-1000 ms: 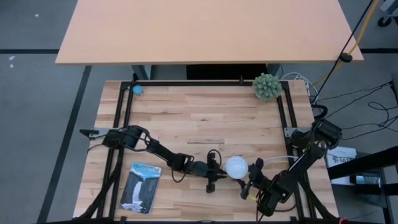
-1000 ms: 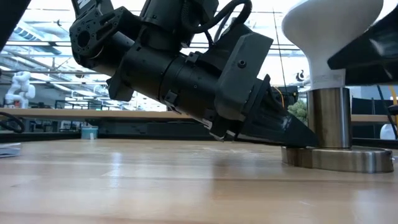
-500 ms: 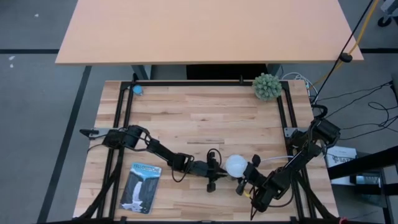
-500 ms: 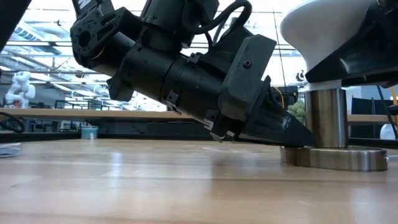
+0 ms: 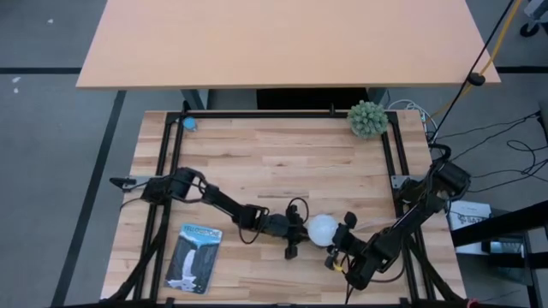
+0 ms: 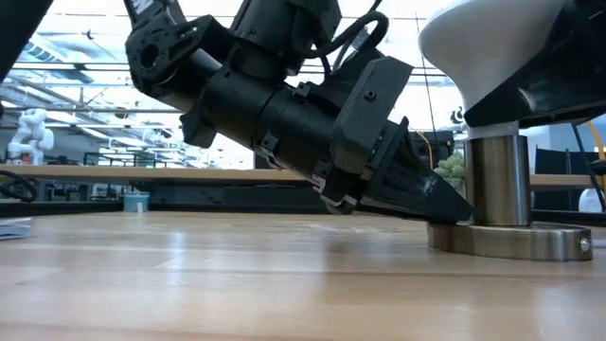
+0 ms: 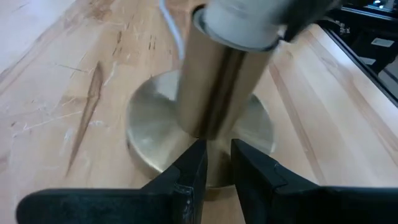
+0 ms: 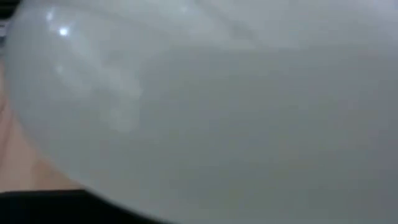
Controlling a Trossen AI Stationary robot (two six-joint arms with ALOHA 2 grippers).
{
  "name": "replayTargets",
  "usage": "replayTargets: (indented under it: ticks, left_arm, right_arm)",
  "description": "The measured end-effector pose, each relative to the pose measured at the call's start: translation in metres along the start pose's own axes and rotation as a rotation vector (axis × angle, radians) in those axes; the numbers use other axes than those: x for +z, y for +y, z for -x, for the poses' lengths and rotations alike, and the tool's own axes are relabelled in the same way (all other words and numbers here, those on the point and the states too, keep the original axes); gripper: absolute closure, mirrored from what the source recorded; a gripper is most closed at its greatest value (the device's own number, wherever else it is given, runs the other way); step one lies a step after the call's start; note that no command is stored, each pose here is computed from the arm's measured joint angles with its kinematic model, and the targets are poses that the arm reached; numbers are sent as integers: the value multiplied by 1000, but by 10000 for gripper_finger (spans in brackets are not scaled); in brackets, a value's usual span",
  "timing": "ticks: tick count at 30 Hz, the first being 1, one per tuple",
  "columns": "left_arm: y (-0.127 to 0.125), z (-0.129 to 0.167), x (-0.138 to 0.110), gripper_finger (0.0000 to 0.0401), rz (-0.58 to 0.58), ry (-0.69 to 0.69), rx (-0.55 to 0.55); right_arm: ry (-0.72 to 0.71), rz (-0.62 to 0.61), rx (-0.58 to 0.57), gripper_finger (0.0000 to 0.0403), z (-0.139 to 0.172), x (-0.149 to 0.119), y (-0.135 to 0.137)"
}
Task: Screw lightbulb
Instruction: Remove the lightbulb from the bronze lamp socket
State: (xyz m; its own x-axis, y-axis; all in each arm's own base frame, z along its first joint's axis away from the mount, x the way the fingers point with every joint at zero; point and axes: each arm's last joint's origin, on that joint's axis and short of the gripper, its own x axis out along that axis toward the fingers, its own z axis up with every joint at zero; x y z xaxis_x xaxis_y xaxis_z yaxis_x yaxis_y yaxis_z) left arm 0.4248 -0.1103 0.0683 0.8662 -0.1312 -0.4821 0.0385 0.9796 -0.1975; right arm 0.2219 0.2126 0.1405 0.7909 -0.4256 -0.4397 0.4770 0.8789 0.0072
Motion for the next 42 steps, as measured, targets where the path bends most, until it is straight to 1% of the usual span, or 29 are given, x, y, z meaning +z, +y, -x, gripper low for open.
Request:
replayTargets:
  ticks: [2,5,7,9,10,11,15,19,21,24,27,29,31,34,36,39,42]
  left_arm:
    - [5,-1,2,319,7,3,-13]
    - [12,-1,4,319,16,-3,-1]
    - [20,-2,5,319,24,-4,18]
    - [29,-2,4,318,35,10,63]
    - [34,-2,5,319,38,-17,59]
    - [35,-3,7,319,42,-9,62]
    - [41,-3,11,319,54,-18,30]
    - [38,2,17,320,53,1,22]
    - [33,8,20,326,38,35,59]
    - [22,20,26,340,-33,81,146]
    - [8,31,39,347,-96,57,137]
    - [0,36,45,348,-109,38,122]
    - [-5,38,47,348,-112,31,112]
    - [-8,39,48,348,-112,30,106]
    - [-8,40,49,348,-109,23,104]
    - [-9,40,48,348,-92,24,104]
    - [-9,40,49,348,-85,22,103]
  right_arm:
    - [16,6,17,264,2,4,-1]
    - [48,43,57,264,7,12,-2]
    - [80,71,89,264,9,18,-4]
    - [119,80,131,264,10,23,-4]
    - [136,82,152,264,10,26,-4]
    - [145,85,164,264,10,28,-4]
    - [134,112,149,264,7,31,-6]
    - [87,126,101,264,6,31,-8]
    - [81,131,90,264,6,30,-9]
    - [63,127,56,264,5,29,-11]
    - [39,113,27,262,4,28,-12]
    - [44,115,18,238,2,27,-13]
    - [54,85,13,198,1,27,-13]
    - [60,43,-2,143,-1,27,-15]
    - [63,34,-3,115,-2,27,-16]
    - [64,40,-5,91,-2,27,-16]
    - [66,59,5,84,2,28,-17]
